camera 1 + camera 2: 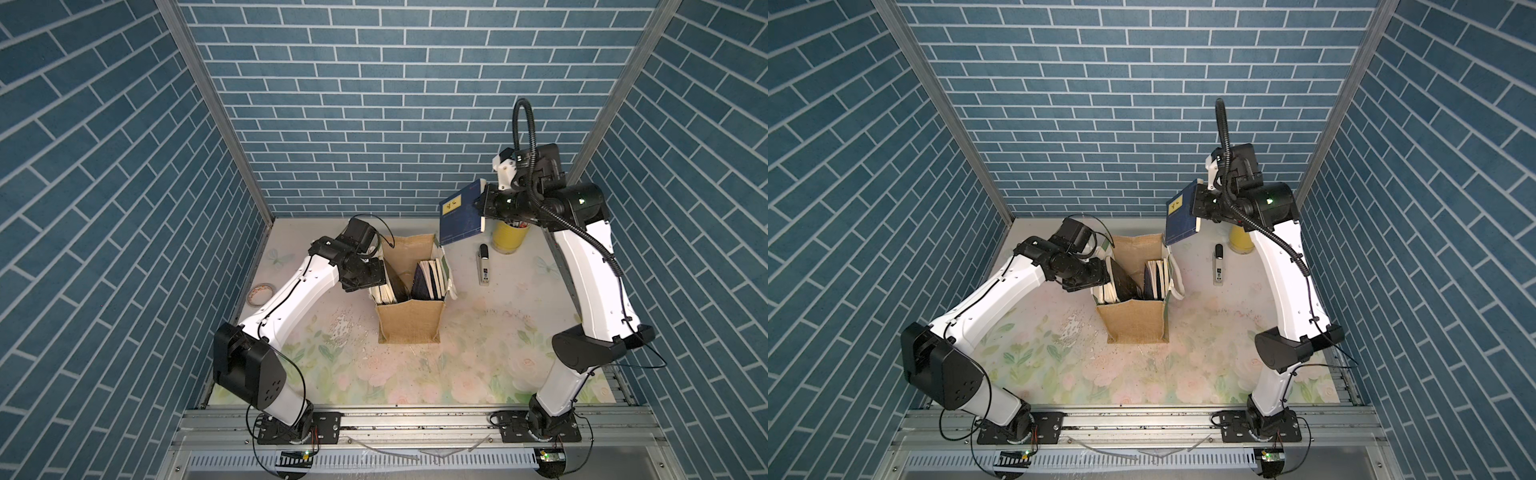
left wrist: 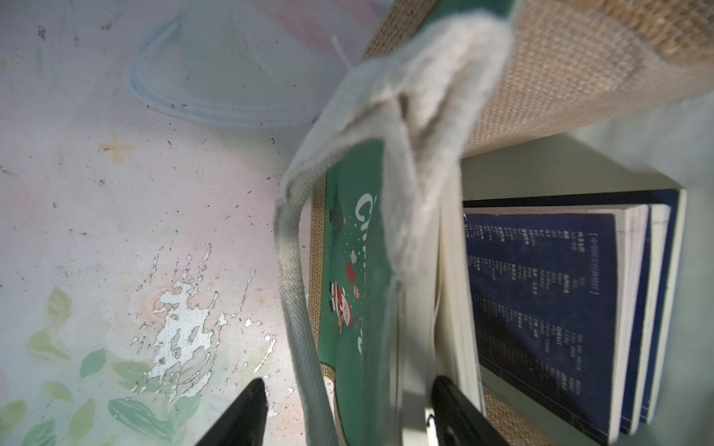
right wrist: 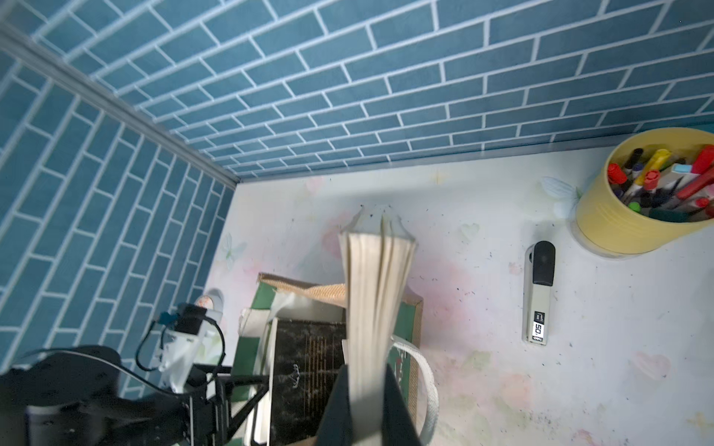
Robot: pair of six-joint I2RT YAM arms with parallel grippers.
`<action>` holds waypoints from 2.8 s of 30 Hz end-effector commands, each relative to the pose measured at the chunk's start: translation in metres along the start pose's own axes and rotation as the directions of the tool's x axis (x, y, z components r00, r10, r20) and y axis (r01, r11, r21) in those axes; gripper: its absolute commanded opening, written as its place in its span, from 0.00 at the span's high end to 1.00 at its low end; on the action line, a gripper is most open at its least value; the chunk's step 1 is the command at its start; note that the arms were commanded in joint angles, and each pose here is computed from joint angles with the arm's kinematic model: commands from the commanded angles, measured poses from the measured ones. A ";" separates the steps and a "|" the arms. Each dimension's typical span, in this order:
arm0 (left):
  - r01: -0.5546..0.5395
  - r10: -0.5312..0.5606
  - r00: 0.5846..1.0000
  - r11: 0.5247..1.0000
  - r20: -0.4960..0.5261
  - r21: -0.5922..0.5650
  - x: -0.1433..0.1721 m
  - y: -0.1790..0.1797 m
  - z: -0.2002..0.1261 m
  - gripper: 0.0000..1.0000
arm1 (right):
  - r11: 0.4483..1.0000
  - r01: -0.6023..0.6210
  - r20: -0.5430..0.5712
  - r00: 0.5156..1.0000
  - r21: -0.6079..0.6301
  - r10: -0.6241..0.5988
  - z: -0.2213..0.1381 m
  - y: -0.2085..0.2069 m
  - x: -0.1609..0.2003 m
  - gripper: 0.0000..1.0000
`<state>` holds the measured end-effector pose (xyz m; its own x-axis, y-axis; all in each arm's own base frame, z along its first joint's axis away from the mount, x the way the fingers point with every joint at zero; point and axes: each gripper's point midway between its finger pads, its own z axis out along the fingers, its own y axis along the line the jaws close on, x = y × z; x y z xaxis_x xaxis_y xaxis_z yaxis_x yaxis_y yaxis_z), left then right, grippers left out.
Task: Take out the books from the canvas bag
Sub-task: Place the book at the center of the board, then pick up the book from the canvas bag.
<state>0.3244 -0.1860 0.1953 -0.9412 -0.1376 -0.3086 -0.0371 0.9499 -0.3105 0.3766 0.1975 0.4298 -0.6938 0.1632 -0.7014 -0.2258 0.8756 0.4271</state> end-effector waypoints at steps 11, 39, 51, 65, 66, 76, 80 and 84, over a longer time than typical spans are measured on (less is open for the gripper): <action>-0.032 0.032 0.999 0.999 -0.026 0.012 -0.003 -0.008 0.007 0.32 | 0.914 -0.374 0.225 0.888 -0.155 0.402 0.056 -0.070 -0.051 1.00; -0.023 0.026 0.999 0.996 -0.039 0.085 -0.003 -0.025 0.003 0.37 | 0.808 -0.565 0.036 0.822 0.164 0.568 0.289 -0.192 0.117 0.79; -0.025 0.027 0.999 0.997 -0.026 0.073 -0.008 -0.024 0.006 0.34 | 0.775 -0.512 -0.159 0.787 0.372 0.596 0.240 -0.197 0.169 0.22; -0.007 0.008 1.000 0.997 -0.016 0.083 -0.011 -0.027 0.006 0.34 | 0.920 -0.327 -0.219 0.902 0.216 0.372 0.087 -0.088 0.106 0.36; -0.007 0.009 1.000 0.996 -0.018 0.087 -0.010 -0.028 0.006 0.34 | 0.938 -0.284 -0.237 0.915 0.197 0.327 0.081 -0.076 0.105 0.36; 0.005 -0.003 1.000 0.995 -0.014 0.096 -0.012 -0.030 0.005 0.35 | 0.997 0.047 -0.427 0.904 0.054 -0.020 0.072 0.008 0.125 0.38; 0.011 -0.010 1.000 0.995 -0.018 0.098 -0.012 -0.030 0.007 0.35 | 0.992 0.128 -0.483 0.870 0.022 -0.102 0.083 0.024 0.141 0.38; 0.013 -0.011 1.000 0.996 -0.021 0.086 -0.010 -0.027 0.008 0.35 | 0.986 0.167 -0.538 0.831 -0.003 -0.142 0.097 0.032 0.161 0.38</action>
<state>0.3352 -0.2088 0.1994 -0.9483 -0.1446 -0.2824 -0.0248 0.9212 -0.3882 0.3395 0.2992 0.2894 -0.9088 -0.1399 -0.3931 -0.2932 0.8844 0.3631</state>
